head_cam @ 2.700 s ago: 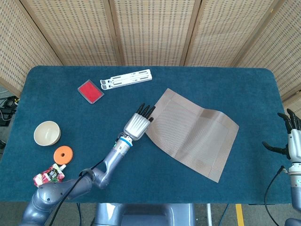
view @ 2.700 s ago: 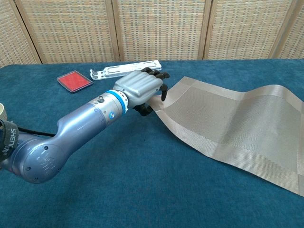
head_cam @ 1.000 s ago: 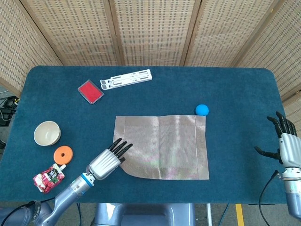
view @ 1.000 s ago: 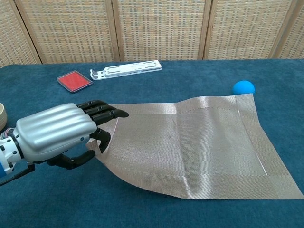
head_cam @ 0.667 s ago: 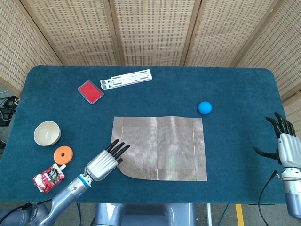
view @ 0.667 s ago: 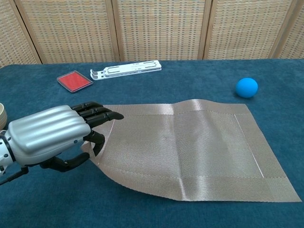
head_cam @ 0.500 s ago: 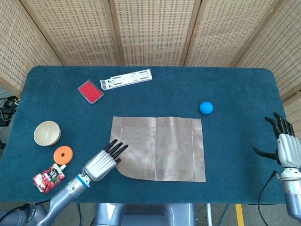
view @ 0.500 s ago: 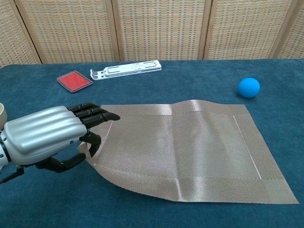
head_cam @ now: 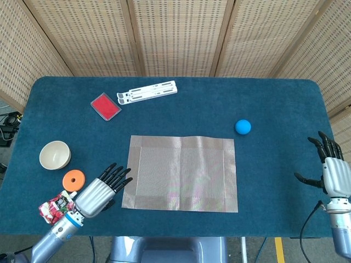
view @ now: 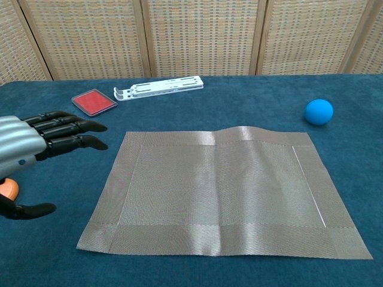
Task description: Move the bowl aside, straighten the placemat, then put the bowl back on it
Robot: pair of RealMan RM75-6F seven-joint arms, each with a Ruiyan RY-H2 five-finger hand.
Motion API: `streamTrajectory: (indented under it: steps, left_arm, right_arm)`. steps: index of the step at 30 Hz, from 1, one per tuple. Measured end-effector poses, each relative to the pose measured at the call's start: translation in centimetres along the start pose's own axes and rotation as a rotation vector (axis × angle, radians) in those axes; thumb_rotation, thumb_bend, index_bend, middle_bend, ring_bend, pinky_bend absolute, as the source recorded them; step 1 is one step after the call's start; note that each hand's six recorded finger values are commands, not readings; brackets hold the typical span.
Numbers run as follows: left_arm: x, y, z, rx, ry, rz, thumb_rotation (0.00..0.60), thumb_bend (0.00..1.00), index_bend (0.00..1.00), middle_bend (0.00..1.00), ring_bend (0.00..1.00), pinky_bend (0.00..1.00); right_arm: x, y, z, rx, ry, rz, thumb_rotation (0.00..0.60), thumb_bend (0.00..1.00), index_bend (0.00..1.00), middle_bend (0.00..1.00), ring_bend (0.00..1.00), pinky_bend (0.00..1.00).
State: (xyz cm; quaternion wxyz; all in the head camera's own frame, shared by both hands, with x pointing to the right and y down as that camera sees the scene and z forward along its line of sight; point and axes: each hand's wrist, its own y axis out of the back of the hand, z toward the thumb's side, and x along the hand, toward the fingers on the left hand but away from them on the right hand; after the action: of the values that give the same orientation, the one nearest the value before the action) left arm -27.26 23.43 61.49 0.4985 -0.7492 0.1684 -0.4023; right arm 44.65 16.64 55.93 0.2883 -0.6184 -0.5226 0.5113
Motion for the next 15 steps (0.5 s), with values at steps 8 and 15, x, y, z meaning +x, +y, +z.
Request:
streamTrajectory:
  steps: [8, 15]
  left_arm:
    - [-4.3, 0.8, -5.7, -0.031, 0.199, 0.043, 0.6, 0.26, 0.2, 0.0, 0.0, 0.0]
    - [-7.0, 0.1, -11.1, -0.022, 0.363, 0.044, 0.6, 0.26, 0.4, 0.0, 0.0, 0.0]
  right_arm:
    - [1.0, 0.1, 1.0, 0.01, 0.033, -0.002, 0.6, 0.17, 0.18, 0.0, 0.0, 0.0]
    - [1.5, -0.2, 1.7, 0.016, 0.054, 0.011, 0.6, 0.17, 0.18, 0.0, 0.0, 0.0]
